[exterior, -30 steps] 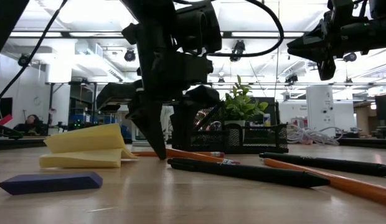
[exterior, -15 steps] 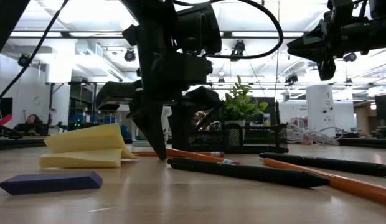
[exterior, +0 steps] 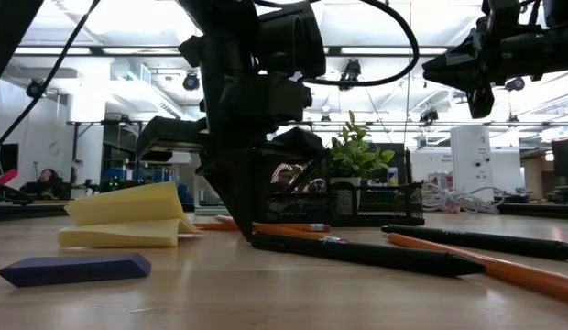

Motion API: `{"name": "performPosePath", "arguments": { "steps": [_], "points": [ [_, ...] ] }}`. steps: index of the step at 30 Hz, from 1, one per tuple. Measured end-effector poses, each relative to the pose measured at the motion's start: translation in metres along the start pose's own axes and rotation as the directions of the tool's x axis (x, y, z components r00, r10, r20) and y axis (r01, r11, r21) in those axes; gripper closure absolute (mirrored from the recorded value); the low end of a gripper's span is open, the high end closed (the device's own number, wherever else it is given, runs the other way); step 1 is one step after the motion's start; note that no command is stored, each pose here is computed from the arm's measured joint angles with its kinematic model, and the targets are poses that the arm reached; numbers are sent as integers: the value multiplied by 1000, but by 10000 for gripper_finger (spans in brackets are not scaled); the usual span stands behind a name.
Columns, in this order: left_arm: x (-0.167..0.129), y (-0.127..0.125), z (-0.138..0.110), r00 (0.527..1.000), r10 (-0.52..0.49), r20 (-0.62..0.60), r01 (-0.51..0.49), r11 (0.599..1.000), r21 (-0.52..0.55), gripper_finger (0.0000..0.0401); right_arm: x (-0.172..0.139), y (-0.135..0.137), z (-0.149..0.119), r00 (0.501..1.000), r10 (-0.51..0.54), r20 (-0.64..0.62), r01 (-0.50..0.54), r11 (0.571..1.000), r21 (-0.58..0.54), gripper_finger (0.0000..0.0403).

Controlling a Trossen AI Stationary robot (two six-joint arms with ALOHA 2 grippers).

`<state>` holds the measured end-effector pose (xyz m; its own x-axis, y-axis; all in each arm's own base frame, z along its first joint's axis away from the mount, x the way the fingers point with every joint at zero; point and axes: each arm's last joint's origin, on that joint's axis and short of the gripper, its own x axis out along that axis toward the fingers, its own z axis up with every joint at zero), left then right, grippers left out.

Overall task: Pick and place office supplies into organizer
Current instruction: Put the middle orange pencil into the black desk organizer

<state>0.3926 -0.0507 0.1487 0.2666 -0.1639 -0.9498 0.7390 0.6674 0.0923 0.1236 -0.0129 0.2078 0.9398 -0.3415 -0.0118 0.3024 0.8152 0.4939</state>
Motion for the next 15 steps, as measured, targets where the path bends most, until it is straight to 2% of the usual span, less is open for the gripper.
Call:
{"name": "performPosePath", "arguments": {
  "steps": [8, 15],
  "points": [
    [-2, 1, 1, 1000, 8, -1, -8, 1000, -1, 388, 0, 0, 0, 1000, 0, 0, 0, 1000, 1, 351],
    [-16, 10, 12, 997, 69, 34, -66, 995, -80, 388, 0, 0, 0, 1000, 2, 2, -2, 1000, 5, 351]
  ]
}}
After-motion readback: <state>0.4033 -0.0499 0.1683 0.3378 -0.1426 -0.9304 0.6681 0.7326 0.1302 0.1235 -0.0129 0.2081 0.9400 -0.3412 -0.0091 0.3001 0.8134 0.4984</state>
